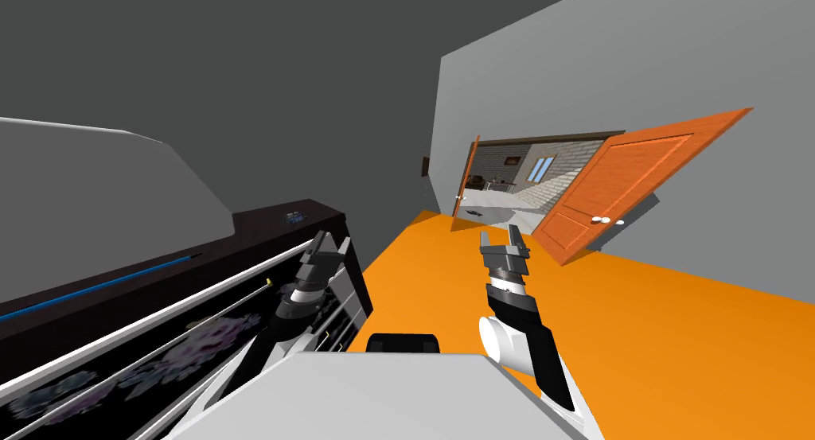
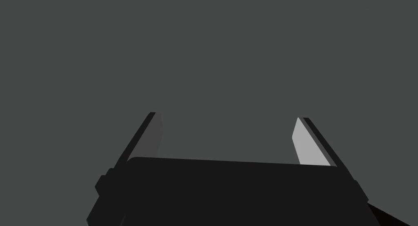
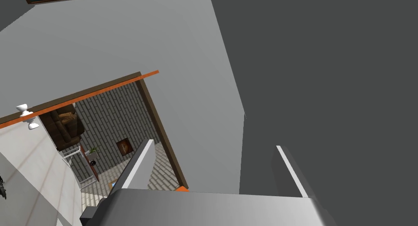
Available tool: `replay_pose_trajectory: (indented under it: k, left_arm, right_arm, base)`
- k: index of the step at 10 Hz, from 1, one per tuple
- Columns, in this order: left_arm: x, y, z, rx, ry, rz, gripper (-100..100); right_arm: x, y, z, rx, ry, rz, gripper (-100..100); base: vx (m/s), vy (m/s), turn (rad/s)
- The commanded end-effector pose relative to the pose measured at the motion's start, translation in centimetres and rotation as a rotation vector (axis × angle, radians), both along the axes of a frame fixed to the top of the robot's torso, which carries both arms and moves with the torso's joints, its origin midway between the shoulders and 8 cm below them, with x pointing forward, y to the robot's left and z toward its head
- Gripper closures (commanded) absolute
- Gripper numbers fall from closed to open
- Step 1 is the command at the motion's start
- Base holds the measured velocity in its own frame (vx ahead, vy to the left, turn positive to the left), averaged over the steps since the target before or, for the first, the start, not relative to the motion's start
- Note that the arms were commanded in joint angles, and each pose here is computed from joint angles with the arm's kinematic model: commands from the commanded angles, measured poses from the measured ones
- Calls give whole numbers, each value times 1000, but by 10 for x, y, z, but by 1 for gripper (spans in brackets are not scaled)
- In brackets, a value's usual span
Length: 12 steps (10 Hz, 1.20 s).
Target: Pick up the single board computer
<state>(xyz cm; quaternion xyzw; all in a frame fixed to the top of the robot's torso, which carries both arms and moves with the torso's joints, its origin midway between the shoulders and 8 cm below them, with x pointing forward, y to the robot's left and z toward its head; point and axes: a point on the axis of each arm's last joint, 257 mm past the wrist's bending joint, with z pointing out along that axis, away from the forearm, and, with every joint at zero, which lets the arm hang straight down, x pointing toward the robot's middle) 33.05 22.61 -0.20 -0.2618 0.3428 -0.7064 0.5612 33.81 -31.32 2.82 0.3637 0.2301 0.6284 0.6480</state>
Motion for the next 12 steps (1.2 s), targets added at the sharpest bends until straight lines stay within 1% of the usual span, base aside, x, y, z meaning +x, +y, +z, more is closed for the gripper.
replay_pose_trajectory:
  k: [1, 2, 3, 4, 5, 6, 7, 8, 9, 10, 11, 12]
  left_arm:
    - [-2, -10, -6, 23, 11, -45, -100]
    - [-2, -11, -6, 31, 13, -51, -100]
    - [-6, -26, -15, 21, 31, -112, -100]
    - [-7, -28, -17, 47, 37, -127, -100]
    - [-8, -29, -18, 53, 39, -130, -100]
    - [-13, -42, -28, 39, 60, -192, -100]
    - [-15, -45, -31, 66, 69, -209, -100]
    - [-21, -53, -40, 51, 88, -257, -100]
    - [-24, -59, -45, 70, 104, -285, -100]
    - [-25, -61, -48, 96, 113, -299, -100]
    - [-33, -69, -59, 73, 138, -348, -100]
    - [-36, -73, -64, 92, 154, -371, -100]
  right_arm:
    - [0, 0, 0, 0, 0, 0, 0]
    - [0, 0, 0, 0, 0, 0, 0]
    - [0, 0, 0, 0, 0, 0, 0]
    - [0, 0, 0, 0, 0, 0, 0]
    - [0, 0, 0, 0, 0, 0, 0]
    - [0, 0, 0, 0, 0, 0, 0]
    - [0, 0, 0, 0, 0, 0, 0]
    - [0, 0, 0, 0, 0, 0, 0]
    - [0, 0, 0, 0, 0, 0, 0]
    - [0, 0, 0, 0, 0, 0, 0]
    - [0, 0, 0, 0, 0, 0, 0]
    - [0, 0, 0, 0, 0, 0, 0]
  base:
    - [40, -90, 39]
    - [21, -39, 0]
    - [34, -50, 71]
    - [32, -62, 45]
    - [17, -33, -1]
    - [55, -58, 77]
    - [49, -71, 55]
    - [59, -98, 73]
    - [38, -89, 48]
    - [3, -38, 1]
    - [25, -63, 70]
    - [47, -63, 64]
